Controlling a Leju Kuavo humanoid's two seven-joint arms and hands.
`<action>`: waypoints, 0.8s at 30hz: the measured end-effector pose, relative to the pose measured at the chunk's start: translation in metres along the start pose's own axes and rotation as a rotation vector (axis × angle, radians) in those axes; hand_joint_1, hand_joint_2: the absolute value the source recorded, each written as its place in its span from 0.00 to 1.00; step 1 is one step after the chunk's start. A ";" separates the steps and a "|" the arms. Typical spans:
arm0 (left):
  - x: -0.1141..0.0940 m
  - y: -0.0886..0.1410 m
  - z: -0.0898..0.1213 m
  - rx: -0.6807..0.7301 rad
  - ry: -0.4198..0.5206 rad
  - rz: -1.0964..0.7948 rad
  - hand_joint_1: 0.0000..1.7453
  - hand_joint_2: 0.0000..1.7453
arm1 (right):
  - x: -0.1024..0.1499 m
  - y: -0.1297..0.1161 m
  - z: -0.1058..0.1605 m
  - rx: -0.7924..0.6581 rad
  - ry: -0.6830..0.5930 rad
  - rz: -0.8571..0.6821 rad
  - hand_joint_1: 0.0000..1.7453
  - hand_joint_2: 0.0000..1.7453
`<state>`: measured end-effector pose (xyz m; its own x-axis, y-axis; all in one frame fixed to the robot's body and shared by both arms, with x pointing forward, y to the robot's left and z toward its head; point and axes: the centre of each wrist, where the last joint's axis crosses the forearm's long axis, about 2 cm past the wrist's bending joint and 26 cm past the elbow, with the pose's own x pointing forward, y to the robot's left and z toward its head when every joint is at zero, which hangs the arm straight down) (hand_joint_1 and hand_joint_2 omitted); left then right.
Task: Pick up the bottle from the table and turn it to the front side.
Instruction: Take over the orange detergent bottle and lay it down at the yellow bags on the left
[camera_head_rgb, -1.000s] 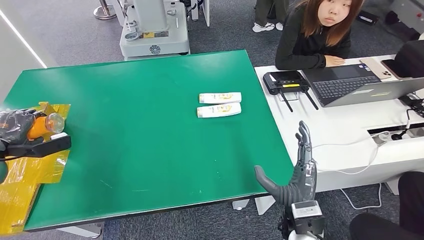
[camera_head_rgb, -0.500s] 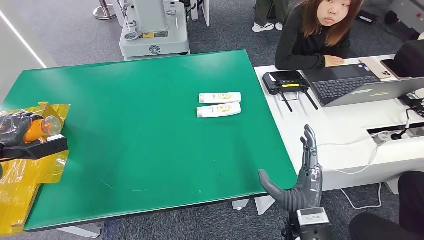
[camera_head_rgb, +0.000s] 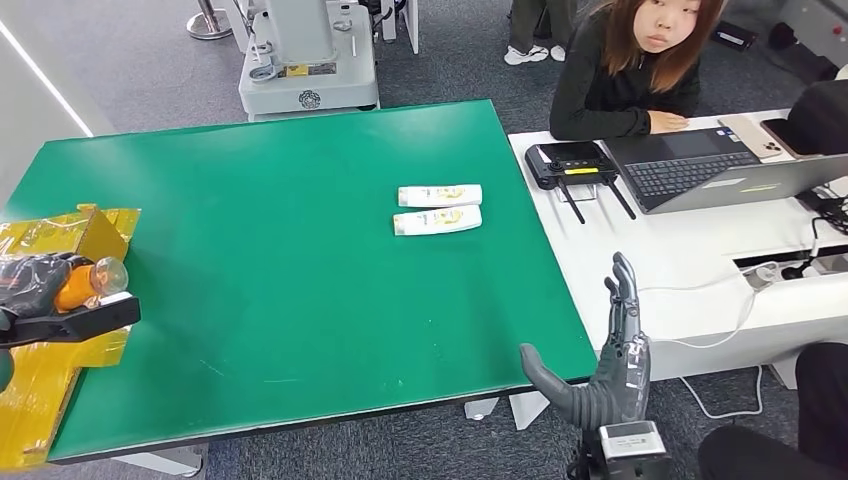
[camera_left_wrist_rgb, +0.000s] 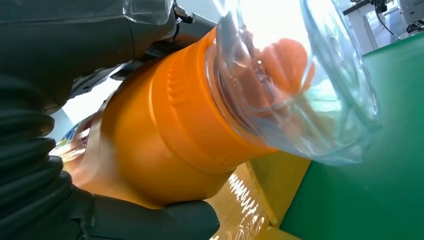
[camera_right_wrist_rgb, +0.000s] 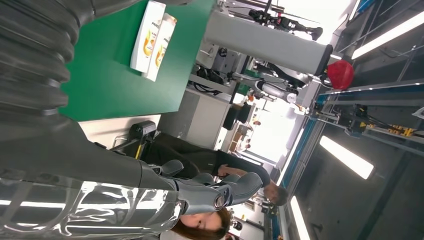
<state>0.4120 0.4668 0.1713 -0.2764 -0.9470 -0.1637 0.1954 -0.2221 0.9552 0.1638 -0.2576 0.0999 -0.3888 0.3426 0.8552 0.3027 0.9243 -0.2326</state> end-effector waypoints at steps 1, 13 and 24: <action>0.002 -0.002 0.000 -0.004 -0.003 0.002 1.00 1.00 | 0.000 0.000 0.000 0.001 0.001 0.000 0.00 1.00; 0.027 -0.031 0.001 -0.059 -0.054 0.034 1.00 1.00 | -0.001 -0.002 -0.001 0.003 -0.001 0.001 0.00 1.00; 0.052 -0.034 -0.011 -0.071 -0.131 0.062 0.47 1.00 | -0.001 -0.003 -0.001 -0.015 0.002 0.012 0.00 1.00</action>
<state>0.4015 0.4228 0.1275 -0.3815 -0.9220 -0.0666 0.2804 -0.1841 0.9421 0.1640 -0.2611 0.0996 -0.3831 0.3536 0.8533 0.3209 0.9172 -0.2360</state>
